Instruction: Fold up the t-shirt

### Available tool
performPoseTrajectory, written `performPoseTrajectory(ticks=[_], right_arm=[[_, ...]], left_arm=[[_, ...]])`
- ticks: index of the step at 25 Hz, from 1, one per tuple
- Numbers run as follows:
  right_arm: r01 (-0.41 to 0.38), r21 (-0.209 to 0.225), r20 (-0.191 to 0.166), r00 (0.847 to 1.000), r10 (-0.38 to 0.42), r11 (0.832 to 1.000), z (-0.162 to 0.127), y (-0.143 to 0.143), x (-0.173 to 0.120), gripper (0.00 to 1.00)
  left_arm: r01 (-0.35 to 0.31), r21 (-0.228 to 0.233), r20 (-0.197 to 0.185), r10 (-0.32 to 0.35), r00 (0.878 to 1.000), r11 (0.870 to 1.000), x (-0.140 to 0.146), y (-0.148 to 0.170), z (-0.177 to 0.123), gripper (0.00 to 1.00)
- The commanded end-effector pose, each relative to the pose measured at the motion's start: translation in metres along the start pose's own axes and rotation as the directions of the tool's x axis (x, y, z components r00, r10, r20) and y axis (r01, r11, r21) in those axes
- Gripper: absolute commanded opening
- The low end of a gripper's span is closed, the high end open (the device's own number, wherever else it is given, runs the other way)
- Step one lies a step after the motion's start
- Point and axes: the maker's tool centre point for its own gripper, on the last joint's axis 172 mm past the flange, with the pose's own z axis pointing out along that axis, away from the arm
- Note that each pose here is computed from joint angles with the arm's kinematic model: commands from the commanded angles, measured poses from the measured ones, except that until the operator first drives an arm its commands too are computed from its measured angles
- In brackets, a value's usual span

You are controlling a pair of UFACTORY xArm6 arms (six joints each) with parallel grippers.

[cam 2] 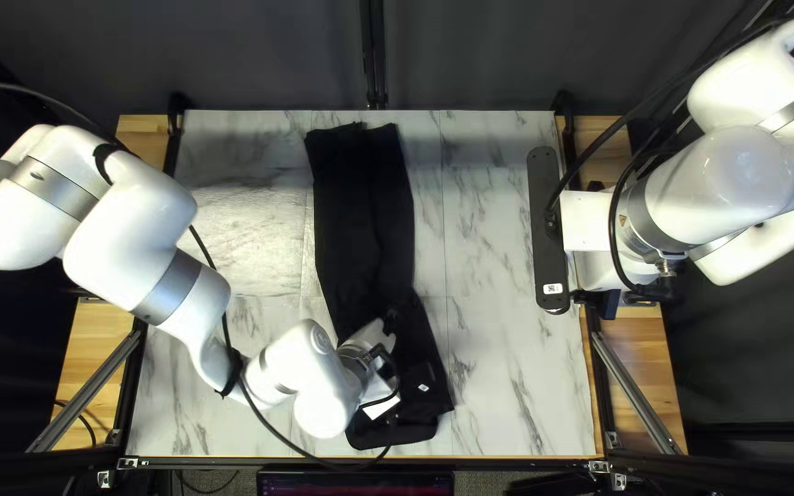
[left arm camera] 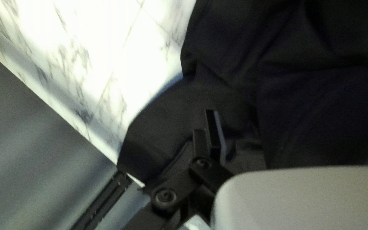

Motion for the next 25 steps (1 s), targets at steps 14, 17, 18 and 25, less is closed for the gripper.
performPoseTrajectory(ticks=[14, 17, 18, 25], right_arm=[[0.000, 0.000, 0.000, 1.000, 0.000, 1.000, 0.000, 0.000, 0.000, 1.00], [0.000, 0.000, 0.000, 1.000, 0.000, 1.000, 0.000, 0.000, 0.000, 1.00], [0.000, 0.000, 0.000, 1.000, 0.000, 1.000, 0.000, 0.000, 0.000, 1.00], [0.000, 0.000, 0.000, 1.000, 0.000, 1.000, 0.000, 0.000, 0.000, 1.00]], left_arm=[[0.047, 0.000, -0.072, -0.047, 0.996, 0.999, -0.005, 0.010, 0.003, 0.96], [0.039, 0.002, -0.066, -0.039, 0.997, 0.999, -0.002, 0.011, 0.001, 0.00], [0.036, 0.003, -0.065, -0.036, 0.997, 0.999, -0.001, 0.011, 0.000, 0.00], [0.018, 0.012, -0.066, -0.018, 0.998, 1.000, 0.003, 0.010, -0.008, 0.00]])
